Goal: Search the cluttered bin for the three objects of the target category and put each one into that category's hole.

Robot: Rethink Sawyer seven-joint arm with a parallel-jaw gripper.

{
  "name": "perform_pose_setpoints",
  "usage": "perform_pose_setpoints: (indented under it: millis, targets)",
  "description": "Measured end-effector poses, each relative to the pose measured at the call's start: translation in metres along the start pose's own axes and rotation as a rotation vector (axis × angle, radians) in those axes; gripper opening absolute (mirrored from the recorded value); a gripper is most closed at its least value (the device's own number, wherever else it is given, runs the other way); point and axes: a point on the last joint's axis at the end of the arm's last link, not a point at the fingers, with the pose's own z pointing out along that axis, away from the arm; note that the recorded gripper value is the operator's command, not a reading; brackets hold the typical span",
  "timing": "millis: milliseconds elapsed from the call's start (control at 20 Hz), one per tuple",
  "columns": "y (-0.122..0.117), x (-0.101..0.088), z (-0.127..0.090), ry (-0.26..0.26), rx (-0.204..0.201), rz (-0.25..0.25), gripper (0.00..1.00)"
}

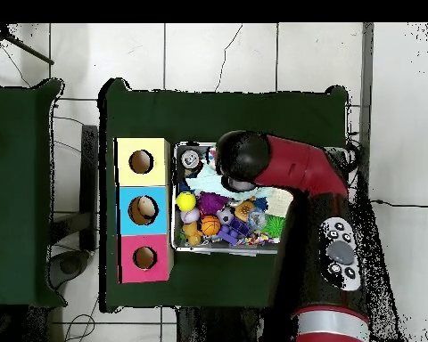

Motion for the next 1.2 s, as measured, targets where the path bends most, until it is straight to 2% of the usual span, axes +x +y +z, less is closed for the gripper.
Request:
perform_pose_setpoints:
  millis: [300,450,600,1200]
  targets:
    - [0.037,0.006,0.004,-0.012,-0.023,-0.014,1.0]
    - [0.045,0.006,0.007,-0.017,-0.032,-0.012,1.0]
    - [0.043,0.006,0.011,-0.015,-0.036,-0.004,1.0]
    - [0.006,0.011,0.06,0.029,-0.041,0.056,1.0]
